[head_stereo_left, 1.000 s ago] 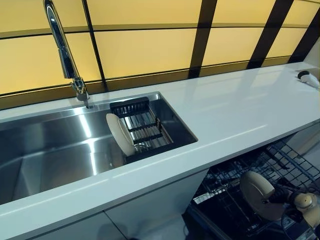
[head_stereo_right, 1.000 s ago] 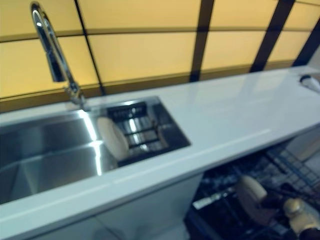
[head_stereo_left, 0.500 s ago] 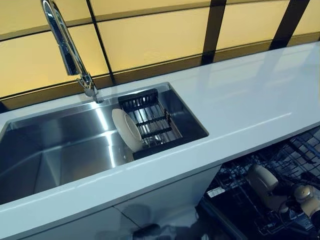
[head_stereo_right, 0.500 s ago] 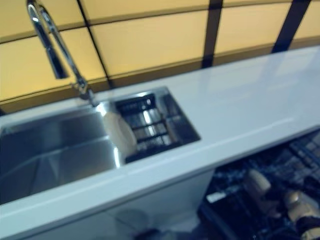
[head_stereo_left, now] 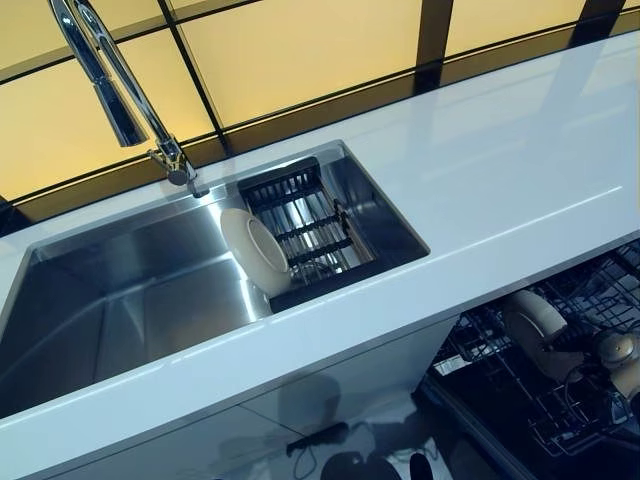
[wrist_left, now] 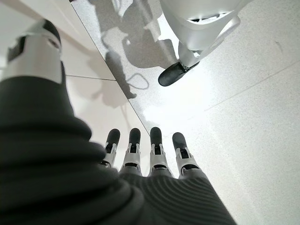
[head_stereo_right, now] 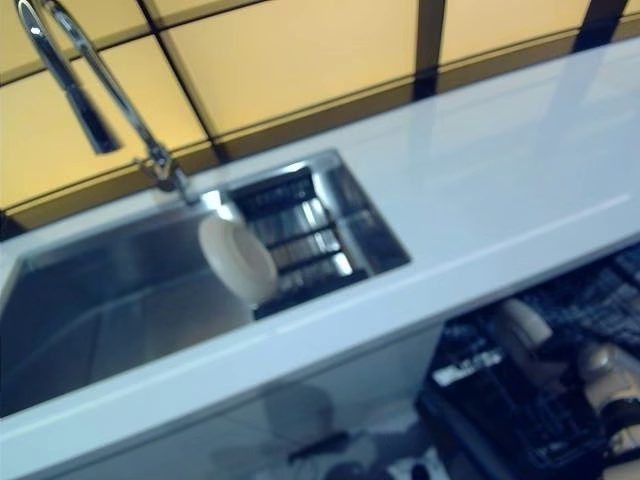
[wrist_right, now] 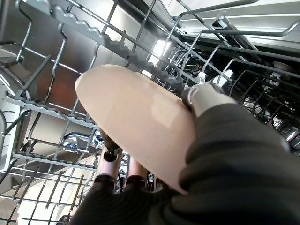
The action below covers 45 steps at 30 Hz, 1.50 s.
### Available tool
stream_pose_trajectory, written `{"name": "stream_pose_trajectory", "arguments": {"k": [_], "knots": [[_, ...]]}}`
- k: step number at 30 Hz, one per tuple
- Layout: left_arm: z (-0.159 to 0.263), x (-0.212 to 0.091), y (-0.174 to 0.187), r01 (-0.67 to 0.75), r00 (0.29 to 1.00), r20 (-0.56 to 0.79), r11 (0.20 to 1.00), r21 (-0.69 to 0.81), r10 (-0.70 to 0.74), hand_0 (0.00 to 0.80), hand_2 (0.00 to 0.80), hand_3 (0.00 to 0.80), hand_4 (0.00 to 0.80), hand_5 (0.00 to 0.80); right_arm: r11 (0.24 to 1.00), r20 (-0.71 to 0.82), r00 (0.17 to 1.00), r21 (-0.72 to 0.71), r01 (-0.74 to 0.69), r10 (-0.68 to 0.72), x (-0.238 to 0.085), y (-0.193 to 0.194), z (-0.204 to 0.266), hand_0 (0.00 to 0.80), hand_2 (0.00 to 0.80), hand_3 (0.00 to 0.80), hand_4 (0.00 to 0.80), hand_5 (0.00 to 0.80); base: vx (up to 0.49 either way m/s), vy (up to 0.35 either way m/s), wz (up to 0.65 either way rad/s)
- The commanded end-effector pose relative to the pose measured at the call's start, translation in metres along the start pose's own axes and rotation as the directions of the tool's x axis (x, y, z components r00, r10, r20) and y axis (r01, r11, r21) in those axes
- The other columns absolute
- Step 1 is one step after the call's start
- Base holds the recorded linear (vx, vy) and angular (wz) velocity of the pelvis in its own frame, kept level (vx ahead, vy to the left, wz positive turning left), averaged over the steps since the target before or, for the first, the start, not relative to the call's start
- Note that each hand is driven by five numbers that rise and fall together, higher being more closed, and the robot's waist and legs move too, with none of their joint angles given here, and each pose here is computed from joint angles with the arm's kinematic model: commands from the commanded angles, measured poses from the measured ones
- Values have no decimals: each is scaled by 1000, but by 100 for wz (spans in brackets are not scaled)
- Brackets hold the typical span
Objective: Take plates into dishwasher
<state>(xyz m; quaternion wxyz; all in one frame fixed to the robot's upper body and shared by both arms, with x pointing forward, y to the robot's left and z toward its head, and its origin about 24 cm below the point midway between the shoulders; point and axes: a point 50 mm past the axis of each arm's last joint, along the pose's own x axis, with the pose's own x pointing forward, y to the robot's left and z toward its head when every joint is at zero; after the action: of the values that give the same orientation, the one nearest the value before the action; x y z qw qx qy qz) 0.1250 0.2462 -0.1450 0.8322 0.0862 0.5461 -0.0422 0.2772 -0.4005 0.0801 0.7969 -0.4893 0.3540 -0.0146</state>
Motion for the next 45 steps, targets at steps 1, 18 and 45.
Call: {"name": "stream_pose_trajectory", "arguments": {"k": [1, 18, 45], "knots": [[15, 3, 3, -4, 1000, 27, 1000, 12, 3, 0, 0, 0, 0, 0, 1000, -122, 992, 5, -23, 23, 5, 15, -18, 0, 0, 0, 0, 0, 0, 0, 0], [3, 0, 11, -62, 998, -28, 998, -9, 62, 0, 0, 0, 0, 0, 999, -122, 992, 1, -33, 33, -3, 11, -26, 0, 0, 0, 0, 0, 6, -1, 0], [-11, -6, 35, -188, 974, -134, 982, -37, 181, 0, 0, 0, 0, 0, 925, -356, 900, 186, 330, -249, -102, -135, -94, 0, 0, 0, 0, 0, 25, 10, -7]]}}
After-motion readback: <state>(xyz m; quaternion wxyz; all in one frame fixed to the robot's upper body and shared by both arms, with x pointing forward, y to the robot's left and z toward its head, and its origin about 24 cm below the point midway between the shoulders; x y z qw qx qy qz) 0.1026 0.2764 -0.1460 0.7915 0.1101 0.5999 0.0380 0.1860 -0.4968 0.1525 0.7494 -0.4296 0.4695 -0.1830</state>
